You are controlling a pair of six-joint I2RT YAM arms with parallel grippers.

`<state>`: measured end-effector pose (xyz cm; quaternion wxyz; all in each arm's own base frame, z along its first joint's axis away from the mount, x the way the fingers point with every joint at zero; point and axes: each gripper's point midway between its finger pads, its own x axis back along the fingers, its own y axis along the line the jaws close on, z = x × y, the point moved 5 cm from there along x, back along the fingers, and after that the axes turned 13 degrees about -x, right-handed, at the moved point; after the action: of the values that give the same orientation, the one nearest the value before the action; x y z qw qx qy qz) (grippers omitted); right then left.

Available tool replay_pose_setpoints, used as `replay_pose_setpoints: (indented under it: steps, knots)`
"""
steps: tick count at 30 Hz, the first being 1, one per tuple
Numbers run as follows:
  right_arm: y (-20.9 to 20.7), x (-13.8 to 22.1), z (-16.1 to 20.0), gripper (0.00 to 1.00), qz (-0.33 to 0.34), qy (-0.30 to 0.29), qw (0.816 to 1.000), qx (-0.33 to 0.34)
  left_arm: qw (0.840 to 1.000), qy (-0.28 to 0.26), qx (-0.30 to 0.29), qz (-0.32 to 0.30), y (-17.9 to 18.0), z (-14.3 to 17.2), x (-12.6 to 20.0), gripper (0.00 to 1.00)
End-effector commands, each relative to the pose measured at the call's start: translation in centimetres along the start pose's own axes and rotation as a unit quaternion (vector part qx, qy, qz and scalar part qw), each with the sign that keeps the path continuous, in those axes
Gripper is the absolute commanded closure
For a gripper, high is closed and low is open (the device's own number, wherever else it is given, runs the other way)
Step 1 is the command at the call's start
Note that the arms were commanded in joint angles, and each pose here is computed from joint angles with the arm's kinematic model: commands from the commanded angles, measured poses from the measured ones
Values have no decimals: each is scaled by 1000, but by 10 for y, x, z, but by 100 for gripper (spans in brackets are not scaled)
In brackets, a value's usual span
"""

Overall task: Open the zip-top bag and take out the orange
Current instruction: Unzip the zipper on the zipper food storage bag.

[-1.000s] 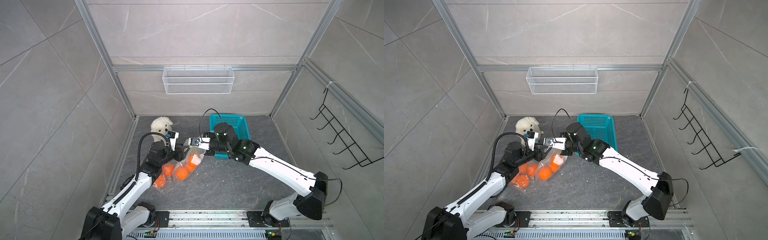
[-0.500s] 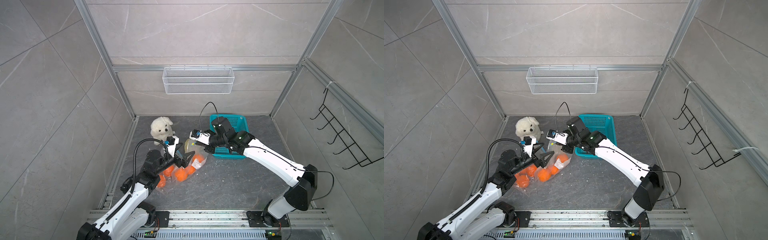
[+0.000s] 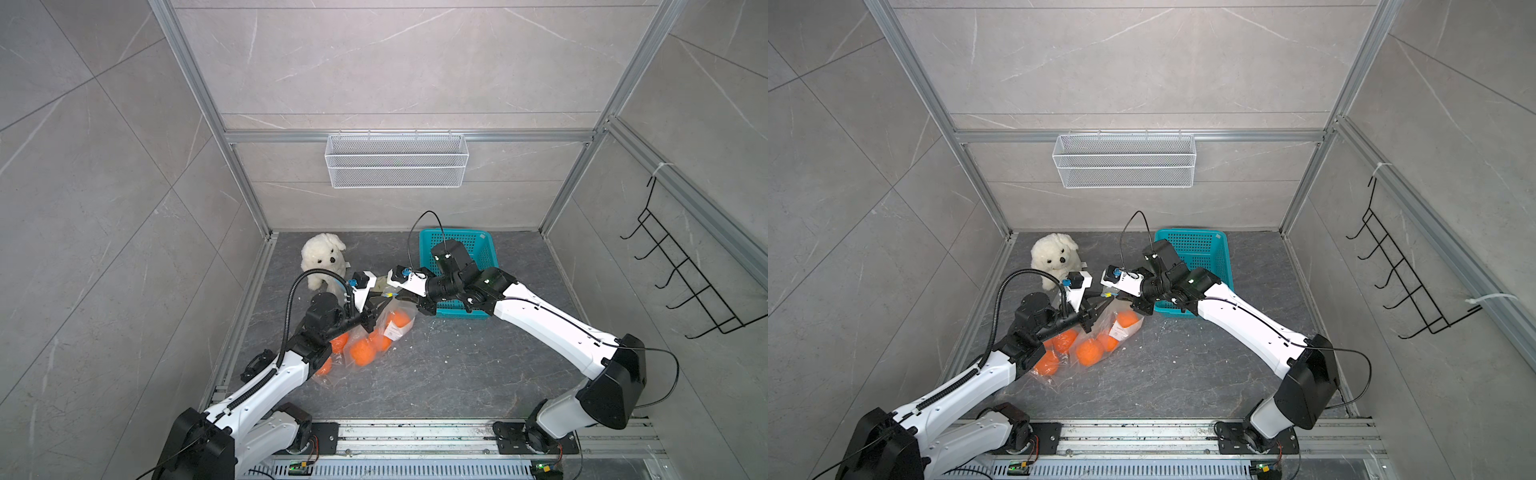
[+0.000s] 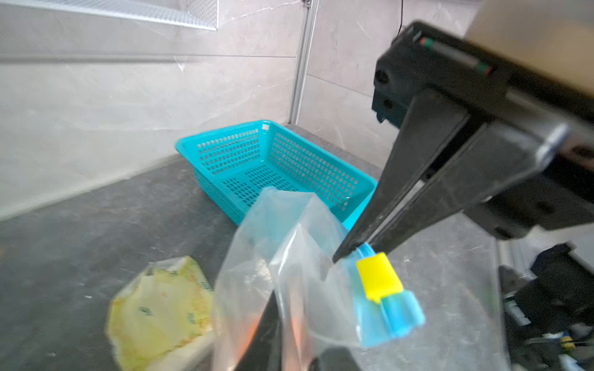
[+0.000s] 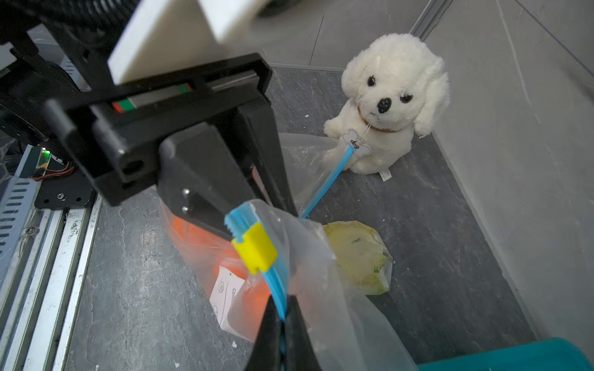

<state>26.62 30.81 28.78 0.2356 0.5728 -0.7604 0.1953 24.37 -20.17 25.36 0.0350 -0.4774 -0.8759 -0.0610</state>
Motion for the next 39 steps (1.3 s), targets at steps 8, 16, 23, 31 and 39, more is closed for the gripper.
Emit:
replay_pose_setpoints:
  steps: [8, 16, 23, 31, 39]
  knots:
    - [15, 11, -30, 53, 60, -91, 989, 103, 1000, -10, 14, -6, 4, -25, 2, 100]
    - [30, 6, -33, 58, 122, -134, 968, 175, 999, 2, 48, 0, 6, -31, 1, 100]
    - [26, 12, -37, 70, 159, -151, 958, 185, 998, -2, 54, 15, 2, -33, 2, 100]
    - [31, 7, -34, 75, 179, -138, 952, 207, 998, -2, 55, 18, 0, -33, 4, 100]
    - [33, 2, -37, 87, 180, -123, 952, 213, 998, -5, 57, 30, -3, -37, 5, 100]
